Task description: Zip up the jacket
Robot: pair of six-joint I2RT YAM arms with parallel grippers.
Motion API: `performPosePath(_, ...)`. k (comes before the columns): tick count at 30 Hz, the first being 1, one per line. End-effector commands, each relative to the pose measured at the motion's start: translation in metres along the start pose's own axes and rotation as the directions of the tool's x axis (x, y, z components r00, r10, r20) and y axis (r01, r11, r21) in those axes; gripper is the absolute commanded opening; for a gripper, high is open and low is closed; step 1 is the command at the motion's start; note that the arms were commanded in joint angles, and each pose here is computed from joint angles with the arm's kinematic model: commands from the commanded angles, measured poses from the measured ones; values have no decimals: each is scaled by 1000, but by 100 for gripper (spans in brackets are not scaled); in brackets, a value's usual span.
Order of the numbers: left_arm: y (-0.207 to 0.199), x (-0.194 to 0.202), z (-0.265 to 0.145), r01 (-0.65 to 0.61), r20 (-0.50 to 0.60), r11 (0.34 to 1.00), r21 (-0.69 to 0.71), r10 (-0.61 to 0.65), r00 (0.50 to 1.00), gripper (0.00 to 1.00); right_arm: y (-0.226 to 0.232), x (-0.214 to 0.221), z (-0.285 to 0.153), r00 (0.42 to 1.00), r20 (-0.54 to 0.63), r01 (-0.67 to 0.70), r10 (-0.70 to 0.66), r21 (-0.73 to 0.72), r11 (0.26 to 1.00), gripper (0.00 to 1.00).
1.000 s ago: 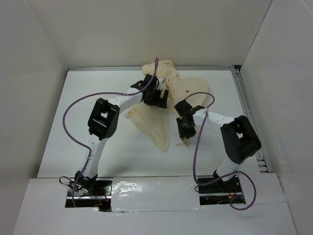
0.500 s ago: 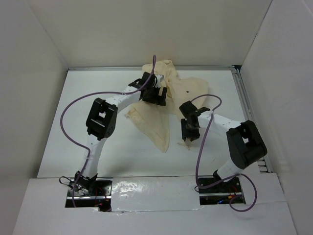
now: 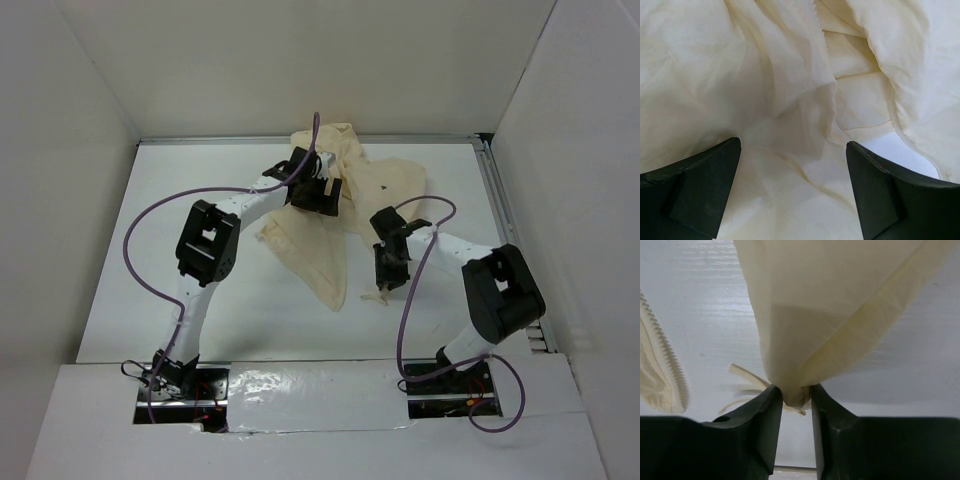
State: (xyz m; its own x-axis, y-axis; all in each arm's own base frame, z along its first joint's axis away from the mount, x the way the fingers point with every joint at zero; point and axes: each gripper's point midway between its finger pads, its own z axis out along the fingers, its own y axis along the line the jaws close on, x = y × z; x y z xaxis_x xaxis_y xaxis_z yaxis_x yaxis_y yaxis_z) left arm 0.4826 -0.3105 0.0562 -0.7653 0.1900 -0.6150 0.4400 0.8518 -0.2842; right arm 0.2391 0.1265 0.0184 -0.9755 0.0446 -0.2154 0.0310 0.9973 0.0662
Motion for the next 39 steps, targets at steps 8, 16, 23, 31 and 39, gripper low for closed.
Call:
performPosePath(8, -10, -41, -40, -33, 116, 999, 7, 32, 993, 99, 9, -12, 11, 1000, 18, 6, -6, -3, 1000, 1)
performPosePath(16, -56, -65, -130, -84, 228, 989, 126, 53, 972, 99, 66, -86, -84, 922, 376, 64, 94, -387, 920, 0)
performPosePath(23, -119, -25, -196, -232, 314, 921, 314, 130, 941, 99, 89, -128, -182, 764, 615, 221, 197, -535, 815, 0)
performPosePath(31, -162, -8, -214, -373, 381, 827, 421, 212, 900, 99, 101, -124, -224, 710, 658, 290, 251, -598, 747, 0)
performPosePath(39, -186, 12, -178, -387, 340, 858, 338, 272, 900, 99, 89, -131, -243, 674, 612, 180, 414, -679, 711, 0)
